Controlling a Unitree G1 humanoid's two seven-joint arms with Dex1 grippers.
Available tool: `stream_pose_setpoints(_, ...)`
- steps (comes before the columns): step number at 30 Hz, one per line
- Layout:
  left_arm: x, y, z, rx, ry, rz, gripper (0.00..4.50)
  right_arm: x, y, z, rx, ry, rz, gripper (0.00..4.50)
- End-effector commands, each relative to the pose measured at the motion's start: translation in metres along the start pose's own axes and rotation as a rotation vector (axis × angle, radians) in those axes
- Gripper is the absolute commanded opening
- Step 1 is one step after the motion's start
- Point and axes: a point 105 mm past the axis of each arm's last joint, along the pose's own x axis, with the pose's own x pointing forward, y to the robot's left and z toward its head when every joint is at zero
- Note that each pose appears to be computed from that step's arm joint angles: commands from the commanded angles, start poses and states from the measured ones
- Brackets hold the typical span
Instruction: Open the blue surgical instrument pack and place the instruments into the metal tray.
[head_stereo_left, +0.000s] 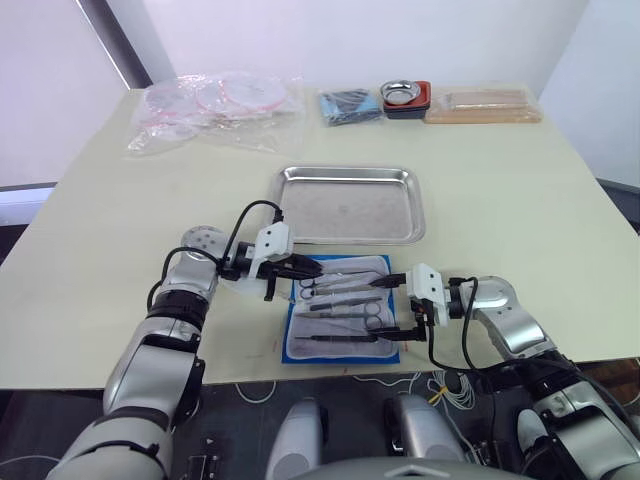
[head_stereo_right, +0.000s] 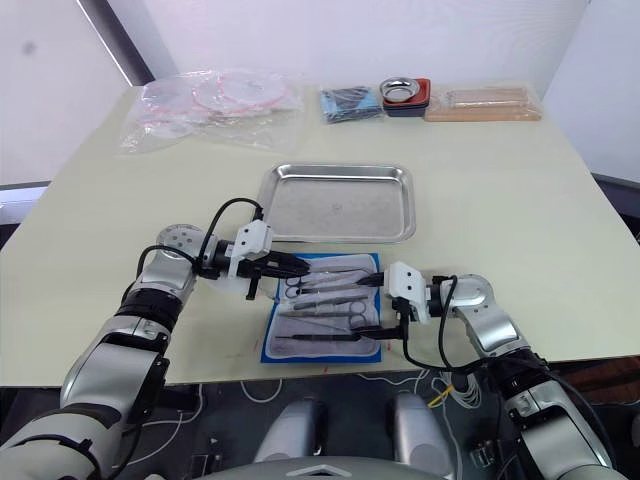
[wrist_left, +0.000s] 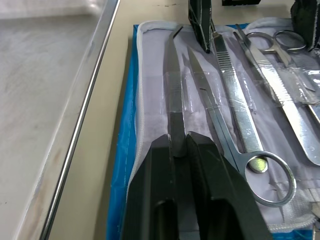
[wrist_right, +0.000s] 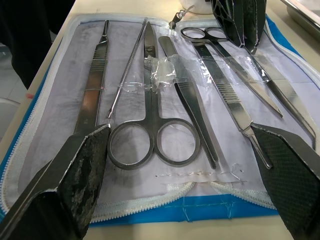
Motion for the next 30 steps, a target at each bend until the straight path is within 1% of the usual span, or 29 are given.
stream_pose_setpoints(1,0.000,-0.004,-0.011,-0.020,0.040,-0.011,0.10,0.001,0.016,-0.042,0.109,0.147,0.021,4.50)
stream_pose_setpoints(8,-0.002,0.003,0.007,-0.005,-0.007,-0.003,0.10,0.001,0.017,-0.046,0.125,0.169,0.033,4.50)
stream_pose_setpoints(12,-0.007,0.003,0.014,0.015,0.007,-0.026,0.10,0.002,0.017,-0.046,0.131,0.169,0.034,4.50)
stream_pose_setpoints(16,-0.015,0.004,0.014,0.032,0.058,-0.023,0.10,0.000,0.021,-0.053,0.168,0.219,0.060,4.50)
stream_pose_setpoints(21,-0.020,0.005,0.014,0.028,0.077,-0.014,0.10,-0.001,0.024,-0.059,0.214,0.264,0.069,4.50)
stream_pose_setpoints(26,-0.023,0.007,0.020,0.035,0.075,0.000,0.10,-0.004,0.025,-0.064,0.249,0.303,0.067,4.50)
stream_pose_setpoints(30,-0.025,0.008,0.022,0.044,0.091,0.001,0.10,-0.004,0.025,-0.064,0.255,0.308,0.065,4.50)
